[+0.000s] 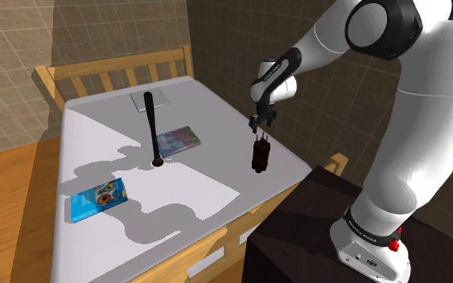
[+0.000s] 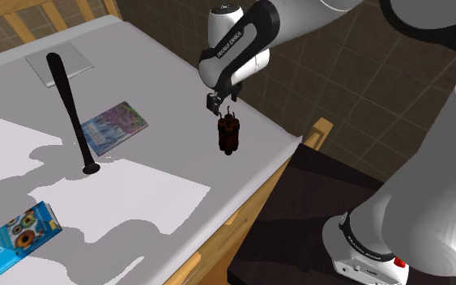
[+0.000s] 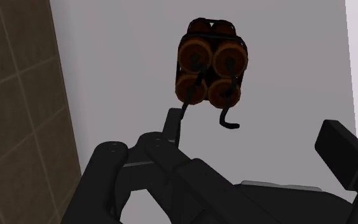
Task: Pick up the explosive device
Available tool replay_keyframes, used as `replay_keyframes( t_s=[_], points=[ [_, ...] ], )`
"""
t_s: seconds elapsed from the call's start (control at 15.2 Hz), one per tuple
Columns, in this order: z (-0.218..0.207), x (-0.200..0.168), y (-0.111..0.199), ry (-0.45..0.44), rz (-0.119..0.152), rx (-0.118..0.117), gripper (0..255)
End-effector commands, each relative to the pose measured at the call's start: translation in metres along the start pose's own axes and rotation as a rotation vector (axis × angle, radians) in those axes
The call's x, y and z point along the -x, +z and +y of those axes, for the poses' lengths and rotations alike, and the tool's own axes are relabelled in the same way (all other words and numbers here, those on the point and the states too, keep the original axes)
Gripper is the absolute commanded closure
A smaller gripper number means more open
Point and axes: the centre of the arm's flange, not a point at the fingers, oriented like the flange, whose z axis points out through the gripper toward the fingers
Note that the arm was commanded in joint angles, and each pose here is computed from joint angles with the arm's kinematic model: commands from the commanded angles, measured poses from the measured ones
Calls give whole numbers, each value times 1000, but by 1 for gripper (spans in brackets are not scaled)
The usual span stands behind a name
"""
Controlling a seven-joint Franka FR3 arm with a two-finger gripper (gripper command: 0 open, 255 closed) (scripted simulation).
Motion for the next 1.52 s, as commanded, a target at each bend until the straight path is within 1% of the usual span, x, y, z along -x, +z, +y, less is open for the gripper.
replay_keyframes(
  t_s=[0.0, 0.13, 0.2, 0.66, 0.79, 0.86, 1.45],
  points=[
    [12, -11, 23, 13, -6, 8, 0],
    [22, -22, 44, 27, -12, 15, 0],
    [23, -23, 45, 27, -12, 15, 0],
    [22, -21, 85, 27, -12, 15, 0],
    [22, -21, 85, 27, -12, 15, 0],
    [22, -21, 85, 27, -12, 15, 255],
    [22, -21, 85, 27, -12, 15, 255]
  ],
)
